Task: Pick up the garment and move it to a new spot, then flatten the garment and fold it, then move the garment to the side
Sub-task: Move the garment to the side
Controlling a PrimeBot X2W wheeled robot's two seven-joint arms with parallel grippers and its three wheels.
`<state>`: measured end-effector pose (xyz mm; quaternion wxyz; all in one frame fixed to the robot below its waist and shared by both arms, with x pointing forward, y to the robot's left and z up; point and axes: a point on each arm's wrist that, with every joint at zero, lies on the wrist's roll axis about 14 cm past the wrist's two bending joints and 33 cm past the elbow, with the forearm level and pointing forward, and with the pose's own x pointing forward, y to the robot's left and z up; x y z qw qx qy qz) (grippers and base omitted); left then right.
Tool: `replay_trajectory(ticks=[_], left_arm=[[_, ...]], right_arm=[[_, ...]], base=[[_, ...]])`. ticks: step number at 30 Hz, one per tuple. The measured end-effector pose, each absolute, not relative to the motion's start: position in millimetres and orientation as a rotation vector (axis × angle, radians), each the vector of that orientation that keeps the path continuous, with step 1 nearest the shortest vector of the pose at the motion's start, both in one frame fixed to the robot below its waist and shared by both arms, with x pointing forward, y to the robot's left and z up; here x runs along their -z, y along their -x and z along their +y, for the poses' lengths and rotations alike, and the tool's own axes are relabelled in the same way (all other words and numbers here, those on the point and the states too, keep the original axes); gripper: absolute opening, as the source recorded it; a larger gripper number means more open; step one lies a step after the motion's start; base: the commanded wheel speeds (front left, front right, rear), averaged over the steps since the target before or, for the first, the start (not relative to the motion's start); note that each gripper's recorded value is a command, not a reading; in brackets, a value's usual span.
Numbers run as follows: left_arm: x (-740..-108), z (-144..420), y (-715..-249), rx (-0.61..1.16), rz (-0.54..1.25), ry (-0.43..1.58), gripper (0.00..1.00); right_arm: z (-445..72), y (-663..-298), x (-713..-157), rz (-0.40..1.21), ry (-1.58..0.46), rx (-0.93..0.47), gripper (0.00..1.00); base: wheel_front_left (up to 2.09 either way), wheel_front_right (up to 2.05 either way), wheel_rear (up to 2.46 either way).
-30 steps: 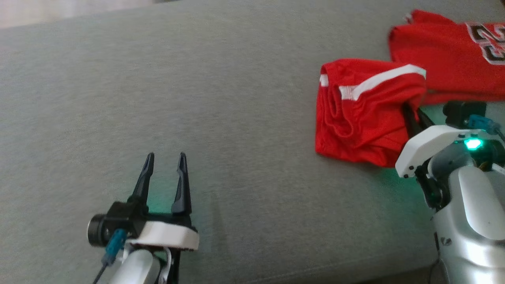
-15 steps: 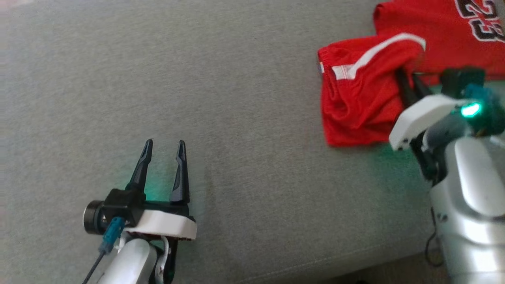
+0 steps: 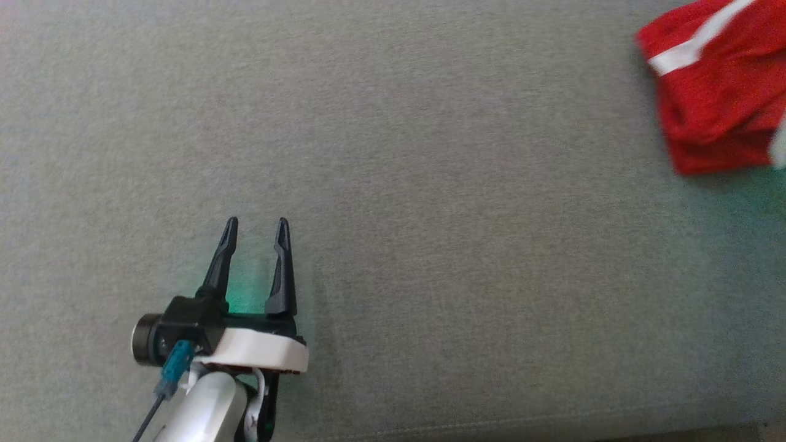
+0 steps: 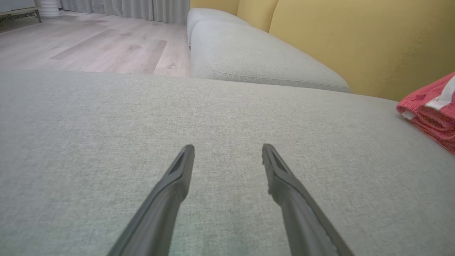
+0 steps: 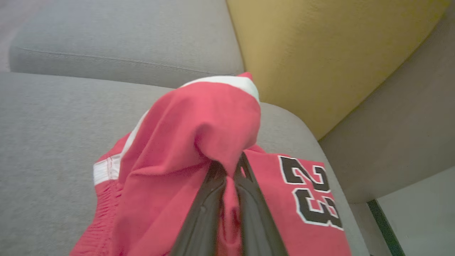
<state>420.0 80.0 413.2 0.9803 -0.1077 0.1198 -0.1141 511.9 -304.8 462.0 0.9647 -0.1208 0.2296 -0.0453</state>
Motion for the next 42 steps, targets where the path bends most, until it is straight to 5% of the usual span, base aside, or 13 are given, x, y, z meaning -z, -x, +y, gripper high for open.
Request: replay_trajectory(ticks=[13, 14, 15, 16, 27, 42], left_arm=[[-397, 103, -414, 0.158, 0.285, 0.213, 1.0], [-396, 103, -414, 0.158, 0.286, 0.212, 1.0], [-396, 103, -414, 0.16, 0.286, 0.212, 1.0], [-396, 103, -415, 0.162, 0.285, 0.211, 1.0], [-398, 88, -416, 0.21, 0.292, 0.207, 1.0], [-449, 105, -413, 0.159, 0.16, 0.204, 1.0]], right_arm=[[-375, -526, -450, 0.537, 0.285, 0.242, 0.0], [-378, -526, -451, 0.535, 0.289, 0.251, 0.34], [-383, -526, -453, 0.521, 0.285, 0.264, 0.87], [-387, -525, -455, 0.509, 0.281, 0.279, 1.0], [-371, -523, -450, 0.466, 0.281, 0.259, 1.0], [-220, -524, -524, 0.153, 0.164, -0.07, 1.0]], base=[[0.0, 0.0, 0.0], [0.0, 0.0, 0.0], [0.0, 0.0, 0.0], [0.0, 0.0, 0.0], [0.0, 0.0, 0.0], [0.0, 0.0, 0.0]])
